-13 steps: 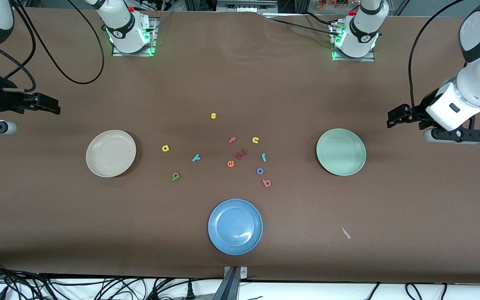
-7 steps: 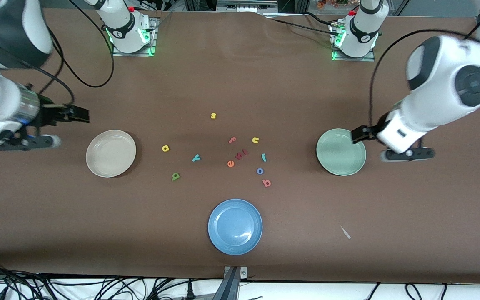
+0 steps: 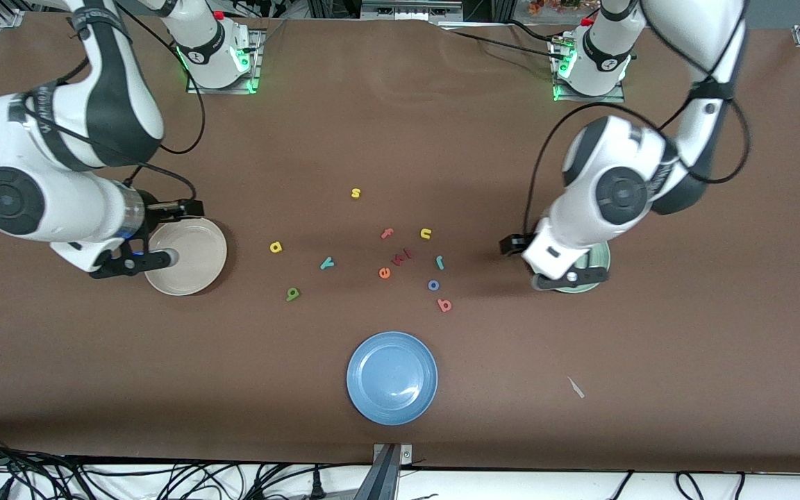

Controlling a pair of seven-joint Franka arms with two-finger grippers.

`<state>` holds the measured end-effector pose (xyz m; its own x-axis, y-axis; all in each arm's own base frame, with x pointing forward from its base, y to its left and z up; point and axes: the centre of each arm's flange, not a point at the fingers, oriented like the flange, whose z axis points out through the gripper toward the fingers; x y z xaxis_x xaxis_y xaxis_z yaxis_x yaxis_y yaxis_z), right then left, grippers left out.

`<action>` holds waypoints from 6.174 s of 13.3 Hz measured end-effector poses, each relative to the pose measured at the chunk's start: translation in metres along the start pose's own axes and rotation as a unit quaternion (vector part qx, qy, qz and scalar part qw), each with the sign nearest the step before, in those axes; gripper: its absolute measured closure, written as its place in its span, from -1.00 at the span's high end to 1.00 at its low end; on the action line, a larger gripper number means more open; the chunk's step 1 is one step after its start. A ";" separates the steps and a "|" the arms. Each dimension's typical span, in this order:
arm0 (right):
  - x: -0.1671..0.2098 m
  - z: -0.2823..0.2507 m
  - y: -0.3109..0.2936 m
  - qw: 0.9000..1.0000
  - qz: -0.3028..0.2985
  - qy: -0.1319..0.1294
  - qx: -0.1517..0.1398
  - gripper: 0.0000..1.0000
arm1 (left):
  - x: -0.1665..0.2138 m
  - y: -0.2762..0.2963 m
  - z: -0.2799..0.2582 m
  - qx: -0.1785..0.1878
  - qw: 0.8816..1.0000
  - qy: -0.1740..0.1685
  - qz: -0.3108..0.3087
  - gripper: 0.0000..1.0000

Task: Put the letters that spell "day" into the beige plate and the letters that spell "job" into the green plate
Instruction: 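Grasp the cyan j with the left gripper while the right gripper descends, then drop the j on the green plate while the right gripper grasps the d, then drop the d on the white plate while the left gripper reaches the o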

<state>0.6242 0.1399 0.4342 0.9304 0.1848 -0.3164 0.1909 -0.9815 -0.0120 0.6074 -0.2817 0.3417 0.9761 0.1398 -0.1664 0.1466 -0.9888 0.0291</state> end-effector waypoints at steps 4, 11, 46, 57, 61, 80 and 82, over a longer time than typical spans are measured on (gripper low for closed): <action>0.021 0.030 -0.036 0.999 0.039 0.000 0.015 1.00 | 0.009 0.046 0.061 -0.008 1.000 0.010 0.009 1.00; 0.023 0.067 -0.051 0.996 0.084 0.032 0.021 1.00 | -0.007 0.097 0.120 -0.012 0.997 0.050 0.061 0.59; 0.014 0.265 -0.091 0.984 -0.099 0.141 -0.045 0.53 | 0.037 -0.115 0.103 0.129 0.975 -0.127 0.129 -0.85; 0.017 0.268 -0.092 0.983 -0.100 0.145 -0.044 0.15 | 0.012 -0.149 0.167 0.118 0.979 -0.089 0.140 -0.76; 0.018 0.267 -0.095 0.983 -0.103 0.148 -0.043 -0.13 | 0.013 -0.152 0.141 0.118 0.981 -0.080 0.133 0.08; 0.047 0.169 -0.074 0.990 -0.069 0.110 -0.063 -0.44 | 0.054 0.070 0.086 -0.020 0.998 0.054 -0.014 1.00; 0.052 0.156 -0.044 0.990 -0.069 0.108 -0.059 -0.44 | 0.050 0.091 0.099 -0.029 0.997 0.065 -0.009 1.00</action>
<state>0.6149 0.1846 0.2701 0.9356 0.3359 -0.1087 0.3447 -0.9358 0.0746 0.6541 -0.3694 0.2387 0.9854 0.1660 -0.0378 0.1687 -0.9820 0.0850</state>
